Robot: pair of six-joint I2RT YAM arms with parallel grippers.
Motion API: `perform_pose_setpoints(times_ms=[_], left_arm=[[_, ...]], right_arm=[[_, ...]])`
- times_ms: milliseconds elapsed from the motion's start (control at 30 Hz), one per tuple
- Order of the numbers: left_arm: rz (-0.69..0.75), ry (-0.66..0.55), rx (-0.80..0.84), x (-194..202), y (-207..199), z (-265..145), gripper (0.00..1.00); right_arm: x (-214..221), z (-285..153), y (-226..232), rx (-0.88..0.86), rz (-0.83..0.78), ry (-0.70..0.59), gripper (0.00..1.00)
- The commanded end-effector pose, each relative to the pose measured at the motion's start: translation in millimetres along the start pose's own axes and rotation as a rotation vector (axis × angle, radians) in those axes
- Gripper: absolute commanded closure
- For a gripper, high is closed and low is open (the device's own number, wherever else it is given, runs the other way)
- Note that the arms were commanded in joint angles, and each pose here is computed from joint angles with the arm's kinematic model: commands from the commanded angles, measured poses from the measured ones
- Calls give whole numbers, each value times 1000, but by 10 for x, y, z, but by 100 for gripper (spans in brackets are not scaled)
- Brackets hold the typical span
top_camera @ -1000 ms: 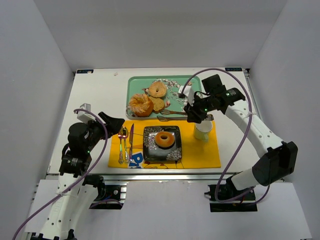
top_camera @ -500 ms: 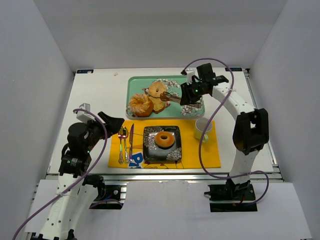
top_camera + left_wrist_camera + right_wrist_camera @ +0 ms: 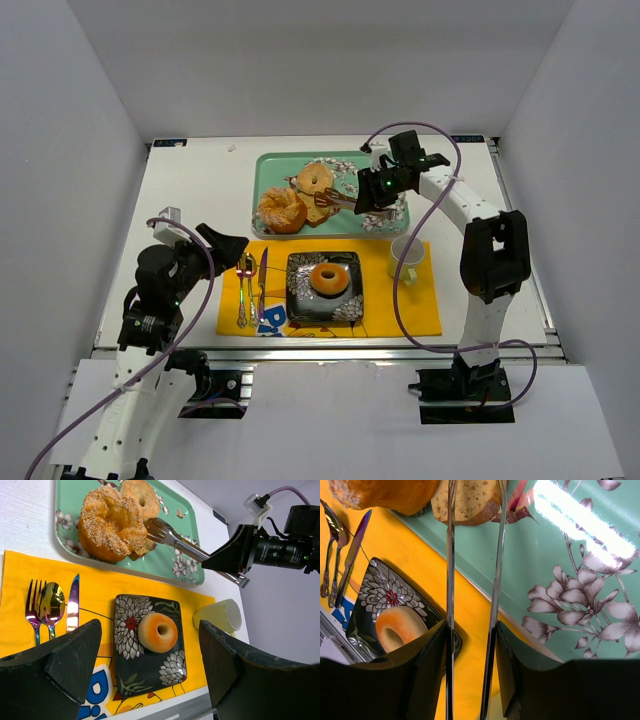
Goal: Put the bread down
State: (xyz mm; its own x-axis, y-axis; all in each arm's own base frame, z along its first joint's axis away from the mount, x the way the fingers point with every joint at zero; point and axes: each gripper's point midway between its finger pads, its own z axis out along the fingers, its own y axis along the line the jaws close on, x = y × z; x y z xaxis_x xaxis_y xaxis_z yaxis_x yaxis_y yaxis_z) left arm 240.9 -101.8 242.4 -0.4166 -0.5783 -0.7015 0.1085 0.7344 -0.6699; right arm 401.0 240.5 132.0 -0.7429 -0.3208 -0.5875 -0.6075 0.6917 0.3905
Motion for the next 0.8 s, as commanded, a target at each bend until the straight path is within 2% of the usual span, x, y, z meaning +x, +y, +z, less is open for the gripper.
perform_pose_setpoints(times_ms=[0, 433, 767], left_arm=[[10, -36, 10, -140, -89, -29, 12], [6, -31, 9, -122, -75, -22, 12], [6, -34, 3, -133, -73, -37, 12]], right_arm=[[-48, 42, -68, 7, 9, -19, 53], [28, -85, -141, 19, 21, -20, 54], [135, 50, -43, -47, 55, 20, 55]])
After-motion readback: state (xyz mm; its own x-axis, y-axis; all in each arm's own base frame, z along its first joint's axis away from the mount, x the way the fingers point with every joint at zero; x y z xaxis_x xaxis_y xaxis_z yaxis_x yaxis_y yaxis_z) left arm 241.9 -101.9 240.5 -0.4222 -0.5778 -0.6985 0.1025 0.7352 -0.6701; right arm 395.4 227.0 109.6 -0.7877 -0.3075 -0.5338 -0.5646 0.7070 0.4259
